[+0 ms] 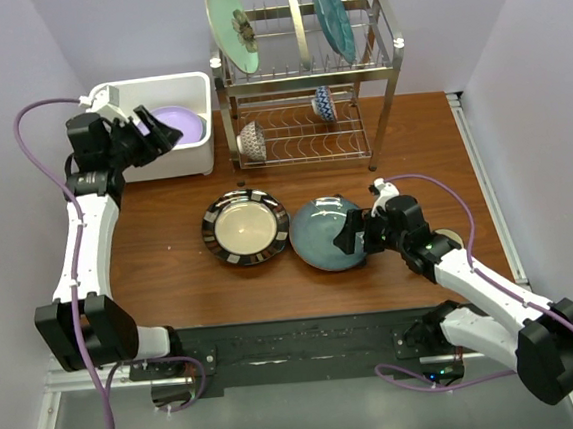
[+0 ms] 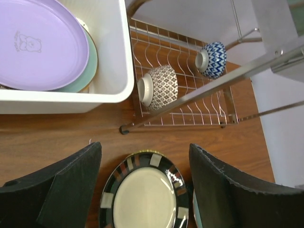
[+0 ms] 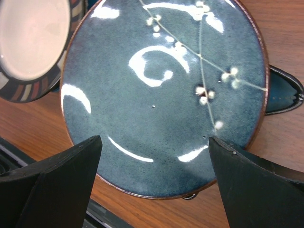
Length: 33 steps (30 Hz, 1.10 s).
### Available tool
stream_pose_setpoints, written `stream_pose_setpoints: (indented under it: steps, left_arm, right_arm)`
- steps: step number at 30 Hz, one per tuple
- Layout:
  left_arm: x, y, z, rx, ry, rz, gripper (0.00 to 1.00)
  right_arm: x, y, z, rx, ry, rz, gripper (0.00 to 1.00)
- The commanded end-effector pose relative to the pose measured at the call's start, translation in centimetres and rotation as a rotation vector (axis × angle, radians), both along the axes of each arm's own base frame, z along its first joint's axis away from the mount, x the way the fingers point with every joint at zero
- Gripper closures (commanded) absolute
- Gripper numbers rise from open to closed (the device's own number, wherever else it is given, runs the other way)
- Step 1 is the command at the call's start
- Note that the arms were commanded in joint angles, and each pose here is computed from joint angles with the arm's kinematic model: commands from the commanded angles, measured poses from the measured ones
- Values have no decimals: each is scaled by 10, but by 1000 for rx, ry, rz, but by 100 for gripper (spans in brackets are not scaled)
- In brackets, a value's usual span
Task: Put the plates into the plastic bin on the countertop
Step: Pick up the plate at the center of the board.
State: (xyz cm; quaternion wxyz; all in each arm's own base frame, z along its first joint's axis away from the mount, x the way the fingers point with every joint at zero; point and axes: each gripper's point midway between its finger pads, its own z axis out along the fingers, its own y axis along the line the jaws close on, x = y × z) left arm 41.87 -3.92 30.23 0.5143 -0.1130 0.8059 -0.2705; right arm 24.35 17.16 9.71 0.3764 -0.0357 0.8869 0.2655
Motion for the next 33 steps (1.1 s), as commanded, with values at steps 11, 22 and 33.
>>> stream_pose_setpoints:
  steps: [11,22,33]
  left_arm:
    - [-38,-53,-61,108,139,-273,21]
    - [-63,-144,-111,127,252,-487,22]
    - [-81,-192,-154,142,349,-594,24]
  right_arm:
    - [17,-16,18,-62,-27,-113,2]
    - [20,-37,7,-139,17,-229,4]
    - [15,-45,-9,-149,49,-280,9]
